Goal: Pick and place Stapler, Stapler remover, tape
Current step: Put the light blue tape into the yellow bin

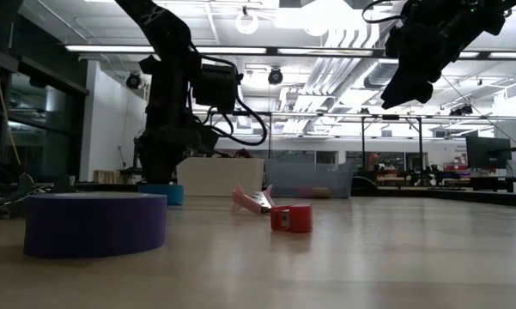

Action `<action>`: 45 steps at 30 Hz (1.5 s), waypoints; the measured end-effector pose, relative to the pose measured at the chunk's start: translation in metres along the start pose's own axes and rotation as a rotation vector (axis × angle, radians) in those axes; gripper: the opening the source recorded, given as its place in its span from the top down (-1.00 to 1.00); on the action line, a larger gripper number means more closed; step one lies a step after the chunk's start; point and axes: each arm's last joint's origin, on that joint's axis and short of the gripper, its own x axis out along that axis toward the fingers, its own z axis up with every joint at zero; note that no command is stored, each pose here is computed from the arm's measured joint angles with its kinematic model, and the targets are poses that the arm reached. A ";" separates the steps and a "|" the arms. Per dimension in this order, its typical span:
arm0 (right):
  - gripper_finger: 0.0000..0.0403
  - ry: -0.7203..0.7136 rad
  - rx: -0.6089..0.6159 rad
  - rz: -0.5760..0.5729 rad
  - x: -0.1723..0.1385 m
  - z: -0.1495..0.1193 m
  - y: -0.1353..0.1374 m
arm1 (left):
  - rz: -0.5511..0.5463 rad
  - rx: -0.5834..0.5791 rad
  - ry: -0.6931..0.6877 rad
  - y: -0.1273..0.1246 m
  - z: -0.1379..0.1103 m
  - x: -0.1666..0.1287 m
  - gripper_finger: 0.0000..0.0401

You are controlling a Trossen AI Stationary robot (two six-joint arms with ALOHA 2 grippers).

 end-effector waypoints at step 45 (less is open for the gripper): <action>0.17 -0.552 -0.342 0.301 -0.003 0.057 0.010 | 0.124 0.384 -1.328 -0.041 0.118 -0.219 0.83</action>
